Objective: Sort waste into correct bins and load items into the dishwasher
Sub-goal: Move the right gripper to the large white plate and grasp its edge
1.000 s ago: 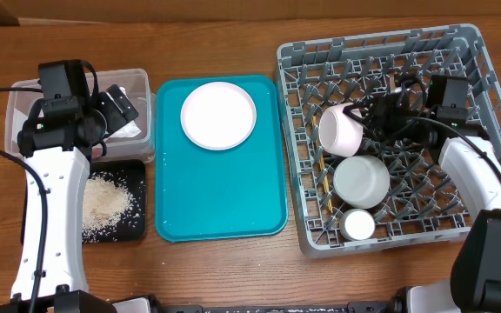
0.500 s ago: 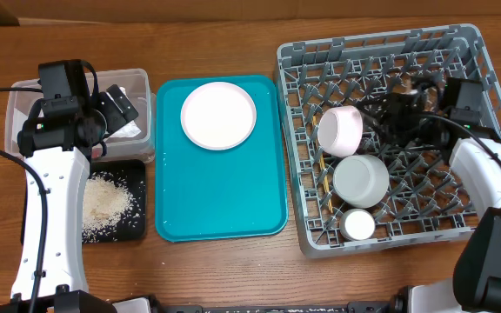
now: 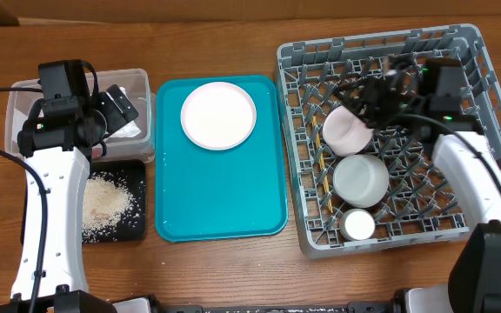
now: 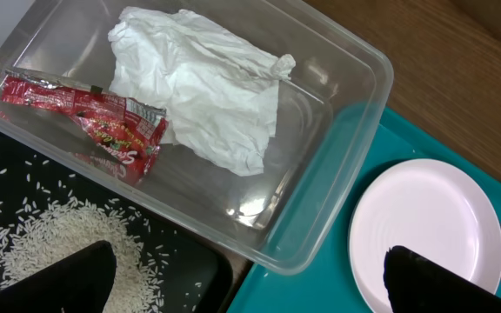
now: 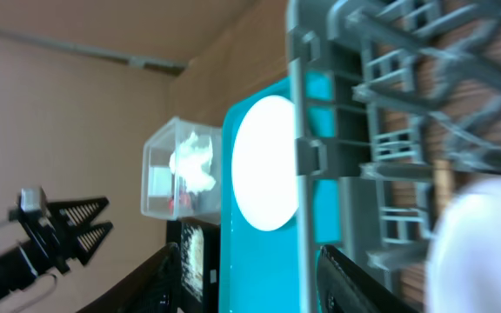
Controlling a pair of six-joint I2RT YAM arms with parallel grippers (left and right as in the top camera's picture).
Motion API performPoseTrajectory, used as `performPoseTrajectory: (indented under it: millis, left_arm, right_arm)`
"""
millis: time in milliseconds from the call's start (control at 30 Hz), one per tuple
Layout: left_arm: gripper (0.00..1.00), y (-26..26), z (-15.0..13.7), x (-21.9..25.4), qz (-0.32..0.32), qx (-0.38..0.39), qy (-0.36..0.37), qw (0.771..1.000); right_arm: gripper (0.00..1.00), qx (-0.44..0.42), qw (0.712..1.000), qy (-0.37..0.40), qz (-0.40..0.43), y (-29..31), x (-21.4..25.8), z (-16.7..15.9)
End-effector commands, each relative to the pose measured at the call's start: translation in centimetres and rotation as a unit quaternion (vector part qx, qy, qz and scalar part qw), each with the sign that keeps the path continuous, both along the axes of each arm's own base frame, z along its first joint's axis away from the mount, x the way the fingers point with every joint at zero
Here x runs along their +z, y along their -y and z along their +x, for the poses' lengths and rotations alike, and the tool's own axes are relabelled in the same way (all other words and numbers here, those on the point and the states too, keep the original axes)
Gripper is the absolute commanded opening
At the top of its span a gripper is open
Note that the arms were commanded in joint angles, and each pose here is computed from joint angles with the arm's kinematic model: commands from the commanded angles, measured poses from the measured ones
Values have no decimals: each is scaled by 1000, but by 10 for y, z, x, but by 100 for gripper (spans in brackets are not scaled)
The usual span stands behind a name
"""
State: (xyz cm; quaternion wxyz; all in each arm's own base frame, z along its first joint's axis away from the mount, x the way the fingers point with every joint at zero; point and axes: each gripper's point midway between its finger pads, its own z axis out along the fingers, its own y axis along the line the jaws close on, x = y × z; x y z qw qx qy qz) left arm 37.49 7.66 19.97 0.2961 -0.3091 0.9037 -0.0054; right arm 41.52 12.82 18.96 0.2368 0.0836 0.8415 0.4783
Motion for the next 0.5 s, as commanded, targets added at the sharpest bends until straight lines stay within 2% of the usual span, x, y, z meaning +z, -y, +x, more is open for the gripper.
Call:
performPoseTrajectory:
  millis: [0, 267, 467]
  left_arm:
    - [100, -1, 4, 10, 0, 4, 14, 1000]
    - [100, -1, 4, 10, 0, 4, 14, 1000]
    - [100, -1, 4, 10, 0, 4, 14, 1000]
  right_arm:
    - [51, 12, 999, 45, -26, -27, 19, 3]
    - [52, 60, 977, 127, -158, -106, 2, -14]
    - [63, 89, 918, 242, -302, -163, -5, -36]
